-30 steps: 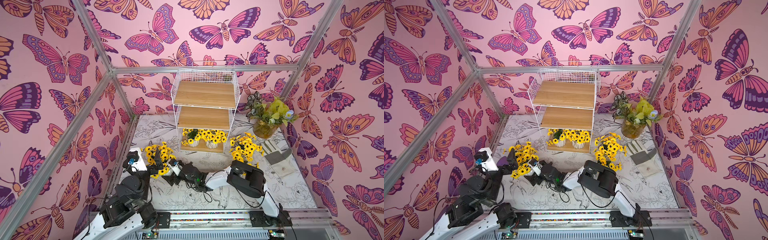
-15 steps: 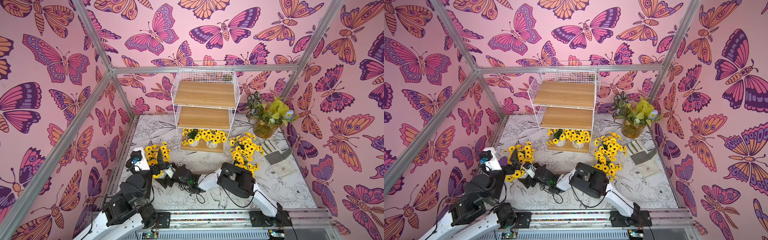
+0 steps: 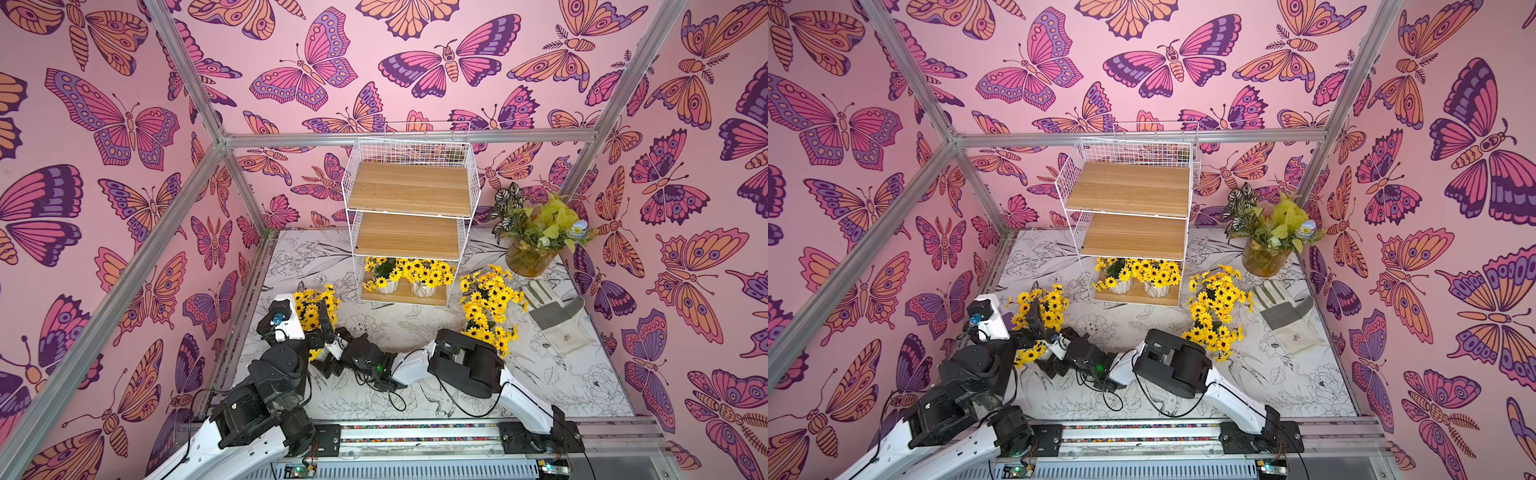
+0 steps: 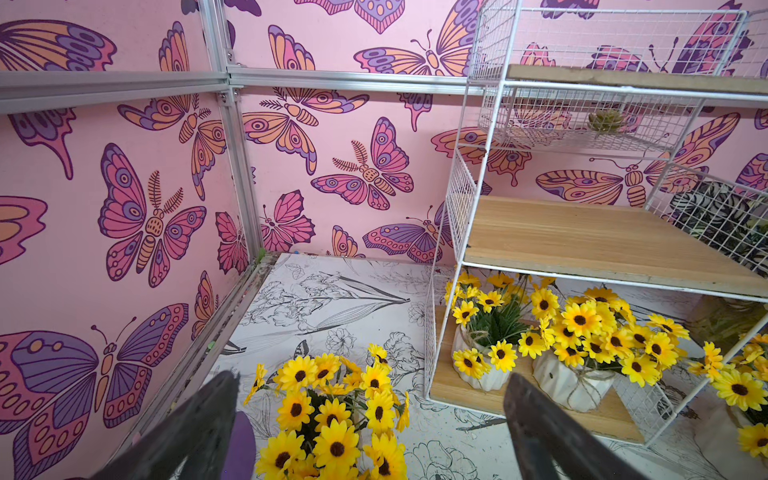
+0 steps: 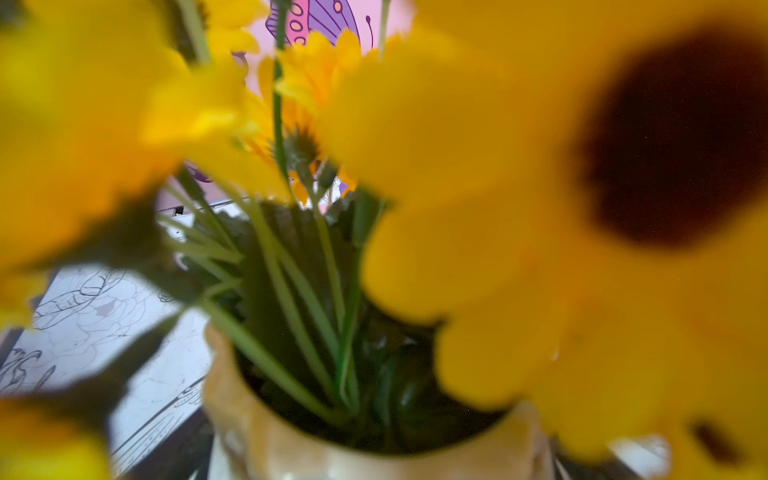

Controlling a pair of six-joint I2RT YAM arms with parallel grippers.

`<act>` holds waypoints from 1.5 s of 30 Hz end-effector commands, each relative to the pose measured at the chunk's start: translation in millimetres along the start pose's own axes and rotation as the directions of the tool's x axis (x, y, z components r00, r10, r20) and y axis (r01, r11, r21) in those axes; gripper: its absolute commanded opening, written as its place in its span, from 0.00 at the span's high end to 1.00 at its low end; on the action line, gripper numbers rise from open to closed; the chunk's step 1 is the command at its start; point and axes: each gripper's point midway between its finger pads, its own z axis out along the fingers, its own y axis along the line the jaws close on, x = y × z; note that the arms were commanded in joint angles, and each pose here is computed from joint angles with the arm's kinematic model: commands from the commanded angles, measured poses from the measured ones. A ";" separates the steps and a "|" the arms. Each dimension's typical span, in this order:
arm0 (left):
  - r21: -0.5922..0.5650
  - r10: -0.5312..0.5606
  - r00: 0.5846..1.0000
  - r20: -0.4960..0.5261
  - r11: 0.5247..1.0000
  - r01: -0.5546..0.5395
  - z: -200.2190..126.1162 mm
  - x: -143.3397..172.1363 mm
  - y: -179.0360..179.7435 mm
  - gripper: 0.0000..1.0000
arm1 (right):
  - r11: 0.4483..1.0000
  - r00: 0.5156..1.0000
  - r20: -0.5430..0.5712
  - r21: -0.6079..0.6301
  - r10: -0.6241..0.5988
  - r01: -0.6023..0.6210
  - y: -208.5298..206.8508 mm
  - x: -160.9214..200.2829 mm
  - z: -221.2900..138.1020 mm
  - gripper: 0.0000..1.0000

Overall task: Take the sunflower pots off the shelves
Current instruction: Place the sunflower pot at the center of the board.

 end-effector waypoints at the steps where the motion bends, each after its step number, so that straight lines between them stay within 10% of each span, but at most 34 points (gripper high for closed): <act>1: 0.007 0.021 1.000 -0.009 1.000 -0.021 2.0 3.8 -3.3 0.00 | 0.998 0.971 -0.236 0.051 -0.029 0.043 -11.1 64.8 -7.6 0.01; 20: 0.069 0.047 0.999 -0.024 0.997 -0.045 3.1 6.6 -16.0 0.00 | 0.996 0.919 -0.395 0.088 0.024 0.012 -10.4 45.7 -82.4 0.01; 45: 0.390 -0.060 0.993 -0.103 0.916 0.096 46.6 58.9 -110.3 0.00 | 0.814 0.853 -0.446 0.579 0.271 0.044 -96.3 -72.2 -336.9 0.01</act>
